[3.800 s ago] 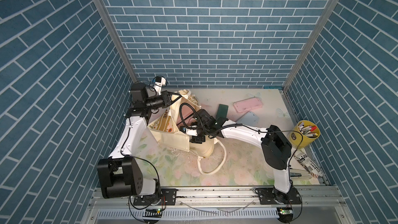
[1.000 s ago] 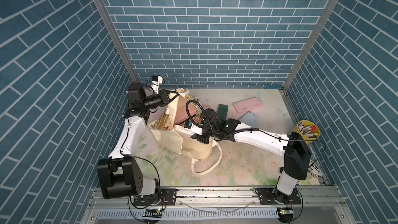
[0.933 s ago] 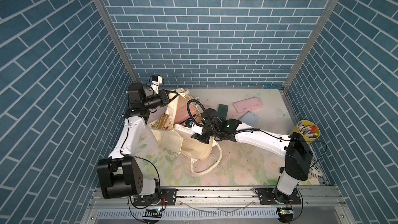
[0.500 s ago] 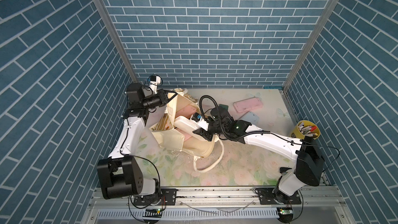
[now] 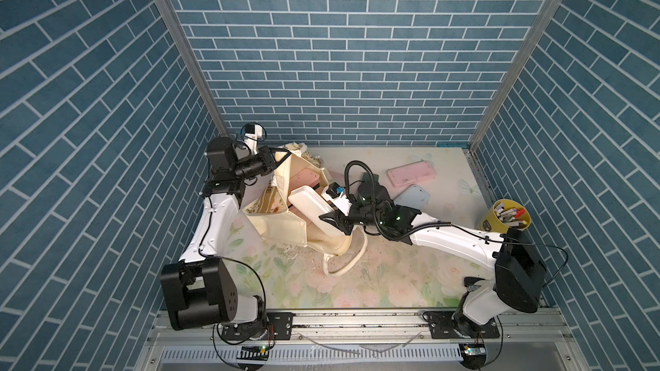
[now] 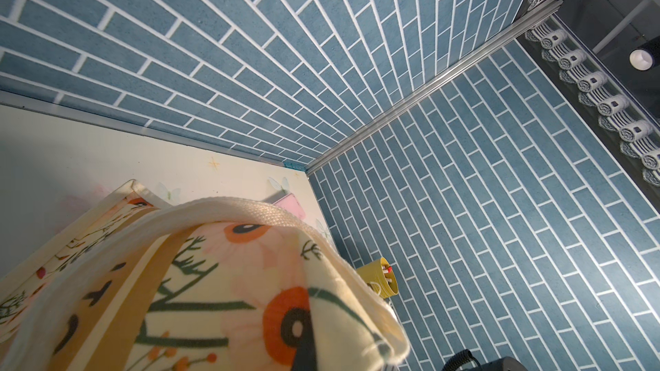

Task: Take out the pencil case from the canvas bag
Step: Place the pencil case at the center of the board.

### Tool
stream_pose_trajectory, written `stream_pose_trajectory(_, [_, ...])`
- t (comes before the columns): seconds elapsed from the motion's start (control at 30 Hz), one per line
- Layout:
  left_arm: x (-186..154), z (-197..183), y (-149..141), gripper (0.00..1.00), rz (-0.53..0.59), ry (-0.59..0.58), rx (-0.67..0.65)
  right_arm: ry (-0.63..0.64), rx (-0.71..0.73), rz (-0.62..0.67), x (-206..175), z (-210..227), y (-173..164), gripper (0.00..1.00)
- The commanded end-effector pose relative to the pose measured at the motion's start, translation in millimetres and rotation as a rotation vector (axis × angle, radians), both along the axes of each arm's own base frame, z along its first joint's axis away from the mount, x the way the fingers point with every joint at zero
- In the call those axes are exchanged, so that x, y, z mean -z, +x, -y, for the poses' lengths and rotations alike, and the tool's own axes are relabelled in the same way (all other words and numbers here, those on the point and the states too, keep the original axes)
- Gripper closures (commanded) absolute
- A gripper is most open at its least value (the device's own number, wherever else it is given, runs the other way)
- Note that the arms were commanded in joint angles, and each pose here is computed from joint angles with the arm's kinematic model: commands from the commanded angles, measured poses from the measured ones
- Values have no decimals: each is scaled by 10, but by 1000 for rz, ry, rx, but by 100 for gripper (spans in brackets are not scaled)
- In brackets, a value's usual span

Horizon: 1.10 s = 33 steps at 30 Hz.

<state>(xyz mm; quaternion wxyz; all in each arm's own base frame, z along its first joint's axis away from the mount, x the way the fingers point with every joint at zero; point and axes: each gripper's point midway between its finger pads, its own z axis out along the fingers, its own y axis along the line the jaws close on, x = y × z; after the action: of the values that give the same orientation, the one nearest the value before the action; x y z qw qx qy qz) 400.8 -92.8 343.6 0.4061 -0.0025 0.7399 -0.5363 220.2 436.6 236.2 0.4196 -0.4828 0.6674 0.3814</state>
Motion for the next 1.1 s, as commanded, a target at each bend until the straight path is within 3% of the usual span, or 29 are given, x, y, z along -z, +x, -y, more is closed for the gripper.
stream_pose_trajectory(0.0, [-377, 12, -111, 100, 164, 20, 14, 120, 21, -10, -267, -20, 18, 86])
stream_pose_trajectory(0.6, [-343, -64, -63, 100, 152, 21, -17, 300, 131, 163, -636, 394, 25, 86])
stream_pose_trajectory(0.87, [-368, -128, -51, 100, 155, 7, -41, 309, 366, 199, -768, 796, 357, 87])
stream_pose_trajectory(1.07, [-389, -179, -43, 100, 162, 5, -58, 301, 567, 125, -659, 1235, 700, 87])
